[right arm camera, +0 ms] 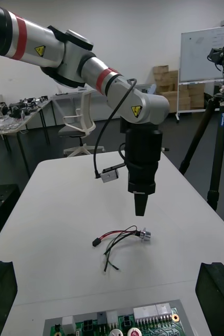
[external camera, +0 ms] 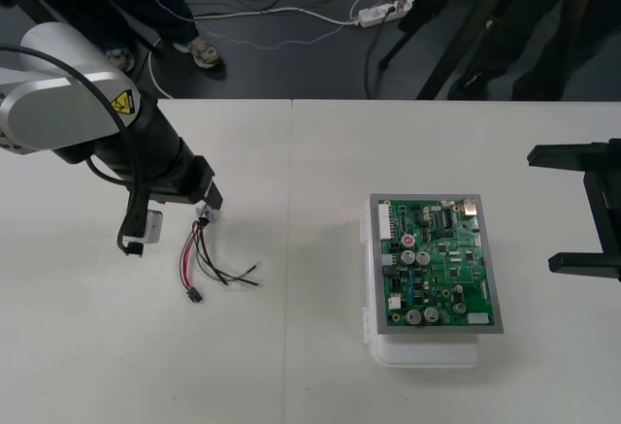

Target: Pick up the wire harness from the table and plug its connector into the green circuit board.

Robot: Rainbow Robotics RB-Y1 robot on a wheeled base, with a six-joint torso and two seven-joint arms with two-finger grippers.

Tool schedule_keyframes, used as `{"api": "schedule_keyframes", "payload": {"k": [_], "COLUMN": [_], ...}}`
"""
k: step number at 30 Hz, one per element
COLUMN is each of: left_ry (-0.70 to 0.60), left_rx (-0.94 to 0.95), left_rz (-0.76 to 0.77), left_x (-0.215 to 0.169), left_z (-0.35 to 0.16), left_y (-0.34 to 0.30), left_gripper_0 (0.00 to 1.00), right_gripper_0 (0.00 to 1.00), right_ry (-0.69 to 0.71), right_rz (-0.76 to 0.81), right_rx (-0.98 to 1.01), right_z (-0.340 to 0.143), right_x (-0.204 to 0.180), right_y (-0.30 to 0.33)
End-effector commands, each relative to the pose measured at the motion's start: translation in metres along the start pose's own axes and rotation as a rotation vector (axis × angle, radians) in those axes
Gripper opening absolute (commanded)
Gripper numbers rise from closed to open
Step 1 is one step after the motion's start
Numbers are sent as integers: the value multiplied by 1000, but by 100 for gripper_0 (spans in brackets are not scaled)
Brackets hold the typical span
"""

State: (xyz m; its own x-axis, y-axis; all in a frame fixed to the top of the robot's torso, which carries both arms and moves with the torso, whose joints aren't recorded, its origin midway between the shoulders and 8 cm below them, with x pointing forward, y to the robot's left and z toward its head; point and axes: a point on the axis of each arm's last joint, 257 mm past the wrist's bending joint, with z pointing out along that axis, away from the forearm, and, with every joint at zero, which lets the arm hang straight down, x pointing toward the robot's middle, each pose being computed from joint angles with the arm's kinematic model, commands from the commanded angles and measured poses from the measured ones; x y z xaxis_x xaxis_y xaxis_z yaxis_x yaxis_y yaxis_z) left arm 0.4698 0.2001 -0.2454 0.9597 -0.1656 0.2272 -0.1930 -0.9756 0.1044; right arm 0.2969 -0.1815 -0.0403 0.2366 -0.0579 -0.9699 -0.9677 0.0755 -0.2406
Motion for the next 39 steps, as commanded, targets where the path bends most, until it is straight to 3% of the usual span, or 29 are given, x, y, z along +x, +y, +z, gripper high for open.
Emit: {"api": "schedule_keyframes", "payload": {"k": [1, 9, 39], "left_ry": [106, 112, 92], "left_rx": [1, 24, 118], "left_rz": [14, 20, 95], "left_x": [48, 61, 51], "left_z": [-5, 11, 76], "left_y": [8, 8, -4], "left_gripper_0": [92, 92, 92], "right_gripper_0": [100, 100, 100], "right_ry": [-16, -16, -23], "right_rz": [-26, -27, -28], "right_rx": [-49, -51, -47], "right_z": [13, 14, 13], "right_x": [-1, 0, 2], "right_y": [4, 5, 4]}}
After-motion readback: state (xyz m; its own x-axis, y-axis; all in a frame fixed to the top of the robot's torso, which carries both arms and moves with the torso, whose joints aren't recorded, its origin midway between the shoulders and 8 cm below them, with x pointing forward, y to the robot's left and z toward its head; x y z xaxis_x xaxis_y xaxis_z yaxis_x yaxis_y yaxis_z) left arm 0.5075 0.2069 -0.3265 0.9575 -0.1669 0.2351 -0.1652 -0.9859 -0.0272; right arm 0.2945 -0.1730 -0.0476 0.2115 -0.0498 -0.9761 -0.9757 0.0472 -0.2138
